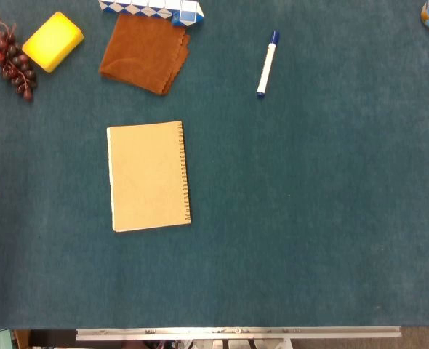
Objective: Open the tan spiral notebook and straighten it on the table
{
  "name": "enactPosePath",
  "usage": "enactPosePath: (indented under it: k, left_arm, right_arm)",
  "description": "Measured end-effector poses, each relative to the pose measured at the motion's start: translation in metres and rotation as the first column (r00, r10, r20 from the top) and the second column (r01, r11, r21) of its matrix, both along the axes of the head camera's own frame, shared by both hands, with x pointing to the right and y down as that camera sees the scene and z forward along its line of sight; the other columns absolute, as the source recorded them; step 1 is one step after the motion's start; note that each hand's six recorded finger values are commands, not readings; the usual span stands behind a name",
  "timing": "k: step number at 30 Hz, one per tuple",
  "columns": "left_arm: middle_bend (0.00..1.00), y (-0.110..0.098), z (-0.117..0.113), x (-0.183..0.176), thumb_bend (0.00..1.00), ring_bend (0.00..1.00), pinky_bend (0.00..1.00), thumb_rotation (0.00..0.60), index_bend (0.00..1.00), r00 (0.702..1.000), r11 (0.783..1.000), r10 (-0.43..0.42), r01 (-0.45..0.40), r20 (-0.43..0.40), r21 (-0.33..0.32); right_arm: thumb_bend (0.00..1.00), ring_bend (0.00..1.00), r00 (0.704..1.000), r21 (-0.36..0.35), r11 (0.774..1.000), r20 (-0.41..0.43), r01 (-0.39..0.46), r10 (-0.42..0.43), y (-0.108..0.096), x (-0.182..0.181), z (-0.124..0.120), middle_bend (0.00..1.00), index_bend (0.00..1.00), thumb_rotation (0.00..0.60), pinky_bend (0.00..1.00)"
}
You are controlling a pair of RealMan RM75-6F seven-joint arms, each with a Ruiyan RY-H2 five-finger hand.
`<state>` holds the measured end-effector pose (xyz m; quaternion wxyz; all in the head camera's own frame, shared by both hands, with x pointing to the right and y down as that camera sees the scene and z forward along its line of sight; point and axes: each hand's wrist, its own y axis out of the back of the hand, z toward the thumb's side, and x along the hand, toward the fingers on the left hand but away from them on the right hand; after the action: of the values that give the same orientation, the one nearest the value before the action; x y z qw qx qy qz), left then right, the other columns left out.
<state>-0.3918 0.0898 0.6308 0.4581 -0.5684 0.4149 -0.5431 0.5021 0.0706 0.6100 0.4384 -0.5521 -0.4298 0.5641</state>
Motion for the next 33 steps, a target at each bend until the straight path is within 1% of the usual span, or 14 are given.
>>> enactPosePath:
  k: [6,11,15,18,20,22,24,29,30,33]
  left_arm:
    - [0.13,-0.003,0.002,0.005,0.44,0.10,0.12,0.600,0.15,0.999,0.999,0.040,-0.040,0.004,-0.009]
    - [0.13,-0.008,0.007,0.010,0.44,0.10,0.12,0.600,0.15,0.995,0.995,0.096,-0.096,0.007,-0.034]
    - [0.13,-0.017,0.014,0.013,0.44,0.10,0.12,0.600,0.15,0.987,0.986,0.157,-0.156,0.024,-0.057]
    - [0.16,-0.025,0.020,0.016,0.44,0.10,0.13,0.600,0.17,0.974,0.973,0.224,-0.223,0.025,-0.059]
    - [0.17,-0.030,0.025,0.017,0.44,0.10,0.13,0.600,0.17,0.965,0.964,0.262,-0.260,0.024,-0.060]
    - [0.17,-0.037,0.031,0.019,0.43,0.10,0.13,0.600,0.17,0.950,0.949,0.310,-0.308,0.027,-0.067]
    - [0.17,-0.043,0.038,0.022,0.39,0.10,0.13,0.600,0.17,0.934,0.933,0.355,-0.352,0.030,-0.078]
    - [0.16,-0.056,0.059,0.042,0.30,0.10,0.13,0.600,0.18,0.869,0.865,0.494,-0.487,0.034,-0.118]
    - [0.16,-0.058,0.064,0.048,0.29,0.10,0.13,0.600,0.19,0.853,0.848,0.522,-0.514,0.032,-0.129]
    - [0.16,-0.062,0.077,0.059,0.28,0.10,0.13,0.600,0.20,0.815,0.808,0.579,-0.569,0.026,-0.151]
  right_arm:
    - [0.32,0.33,1.000,0.007,1.000,-0.008,0.011,-0.011,-0.003,-0.001,-0.004,0.38,0.38,0.600,0.41]
    - [0.32,0.33,0.999,0.037,0.999,-0.018,0.032,-0.031,-0.015,-0.005,-0.016,0.38,0.38,0.600,0.41]
    - [0.32,0.33,0.999,0.053,0.998,-0.020,0.040,-0.039,-0.024,-0.008,-0.022,0.38,0.38,0.600,0.41]
    - [0.32,0.33,0.999,0.054,0.998,-0.019,0.041,-0.040,-0.028,-0.010,-0.022,0.38,0.38,0.600,0.41]
    - [0.32,0.33,0.999,0.049,0.998,-0.020,0.047,-0.046,-0.028,-0.012,-0.021,0.37,0.38,0.600,0.41]
    - [0.32,0.33,0.999,0.040,0.998,-0.018,0.052,-0.051,-0.028,-0.015,-0.019,0.37,0.38,0.600,0.41]
    - [0.32,0.33,0.998,0.035,0.998,-0.017,0.054,-0.053,-0.027,-0.016,-0.019,0.37,0.38,0.600,0.41]
    - [0.32,0.33,0.998,0.037,0.998,-0.018,0.053,-0.053,-0.024,-0.018,-0.022,0.37,0.38,0.600,0.41]
    - [0.32,0.33,0.998,0.036,0.998,-0.019,0.053,-0.052,-0.023,-0.018,-0.022,0.37,0.38,0.600,0.41]
    - [0.32,0.33,0.999,0.034,0.998,-0.023,0.049,-0.048,-0.021,-0.018,-0.024,0.37,0.38,0.600,0.41]
